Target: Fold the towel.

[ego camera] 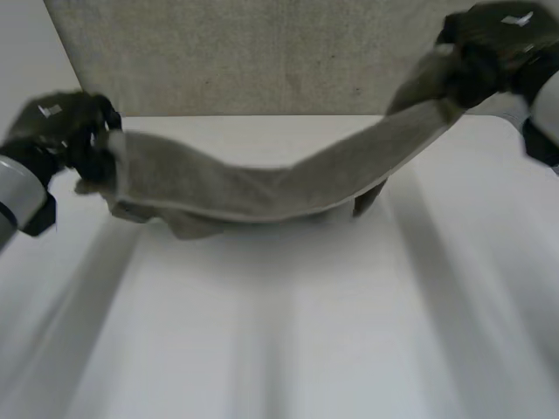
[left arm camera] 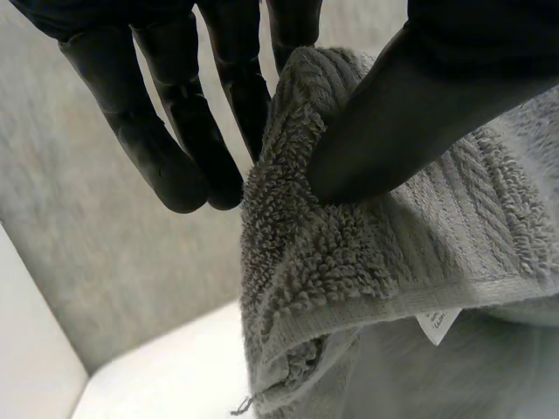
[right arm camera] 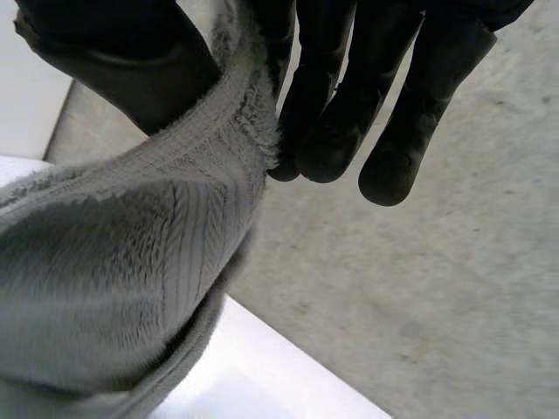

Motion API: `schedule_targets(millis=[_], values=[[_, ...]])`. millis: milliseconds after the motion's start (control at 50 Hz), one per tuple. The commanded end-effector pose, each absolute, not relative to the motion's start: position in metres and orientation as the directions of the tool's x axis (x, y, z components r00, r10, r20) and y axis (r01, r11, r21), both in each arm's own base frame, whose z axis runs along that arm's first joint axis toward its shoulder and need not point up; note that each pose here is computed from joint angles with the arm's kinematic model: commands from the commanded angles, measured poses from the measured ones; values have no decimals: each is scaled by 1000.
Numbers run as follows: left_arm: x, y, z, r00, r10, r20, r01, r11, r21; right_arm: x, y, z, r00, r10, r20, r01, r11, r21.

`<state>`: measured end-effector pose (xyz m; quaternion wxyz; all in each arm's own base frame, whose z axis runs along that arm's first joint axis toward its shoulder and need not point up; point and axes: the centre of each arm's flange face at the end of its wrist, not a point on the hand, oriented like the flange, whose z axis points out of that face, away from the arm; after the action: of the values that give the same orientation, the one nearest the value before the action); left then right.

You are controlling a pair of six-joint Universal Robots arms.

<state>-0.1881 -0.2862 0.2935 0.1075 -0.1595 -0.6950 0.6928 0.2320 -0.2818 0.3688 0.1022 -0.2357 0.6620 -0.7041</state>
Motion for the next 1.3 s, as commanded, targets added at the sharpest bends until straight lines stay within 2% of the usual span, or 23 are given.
schedule_targets(millis=[20, 140, 240, 360, 460, 500, 520, 560, 580, 620, 640, 660, 740, 840, 880, 940, 980, 1000, 1040, 1120, 1180, 1220, 1300], values=[[-191, -282, 307, -897, 442, -22, 71, 96, -993, 218, -292, 361, -823, -444, 353, -365, -62, -929], [-192, -298, 275, -897, 442, 29, 99, 263, -960, 221, -298, 342, -780, -475, 408, -462, -2, -887], [-201, -312, 239, -882, 466, 65, 177, 456, -872, 236, -304, 303, -688, -574, 445, -587, 79, -806], [-218, -326, 230, -846, 533, 14, 273, 455, -848, 256, -310, 271, -589, -635, 500, -689, 70, -722], [-232, -361, 253, -860, 503, -86, 279, 322, -905, 285, -327, 275, -566, -581, 585, -695, -46, -717], [-244, -376, 297, -877, 456, -153, 242, 144, -960, 306, -352, 318, -682, -392, 618, -575, -236, -784], [-245, -376, 297, -877, 455, -153, 242, 143, -960, 306, -352, 318, -682, -391, 618, -574, -237, -784], [-257, -383, 354, -903, 404, -149, 115, -107, -988, 314, -366, 353, -816, -254, 519, -395, -410, -822], [-257, -383, 355, -903, 404, -149, 114, -108, -988, 314, -366, 353, -817, -254, 518, -394, -411, -822], [-252, -387, 395, -915, 404, -14, -94, -246, -965, 305, -349, 411, -902, -171, 397, -226, -597, -770], [-252, -387, 396, -915, 404, -13, -95, -246, -965, 305, -349, 411, -902, -171, 397, -225, -598, -769], [-244, -383, 422, -908, 416, 47, -189, -305, -933, 296, -337, 435, -925, -147, 350, -172, -660, -732], [-223, -381, 452, -890, 435, 136, -309, -357, -881, 292, -327, 437, -925, -152, 348, -162, -669, -725], [-226, -383, 429, -874, 462, 149, -291, -254, -923, 294, -322, 393, -861, -290, 417, -252, -469, -846], [-231, -383, 399, -868, 480, 125, -217, -143, -966, 296, -320, 377, -836, -344, 428, -280, -404, -871], [-233, -382, 381, -865, 491, 99, -165, -93, -982, 297, -318, 347, -797, -424, 431, -333, -287, -898], [-236, -380, 328, -861, 509, 10, -4, 12, -1000, 297, -317, 334, -784, -452, 425, -352, -240, -905], [-236, -380, 328, -861, 509, 9, -4, 12, -1000, 295, -315, 321, -773, -476, 420, -373, -196, -907], [-235, -373, 283, -850, 523, -71, 137, 87, -987, 292, -316, 309, -768, -486, 417, -394, -155, -906], [-232, -363, 243, -826, 547, -134, 256, 153, -955, 278, -316, 266, -764, -516, 387, -441, -20, -897], [-230, -358, 222, -813, 563, -145, 300, 192, -934, 275, -314, 250, -758, -532, 376, -461, 30, -887], [-224, -344, 185, -795, 588, -148, 366, 271, -890, 271, -310, 220, -749, -561, 354, -492, 112, -863], [-219, -332, 166, -793, 596, -125, 385, 332, -861, 261, -310, 197, -753, -568, 333, -510, 184, -840]])
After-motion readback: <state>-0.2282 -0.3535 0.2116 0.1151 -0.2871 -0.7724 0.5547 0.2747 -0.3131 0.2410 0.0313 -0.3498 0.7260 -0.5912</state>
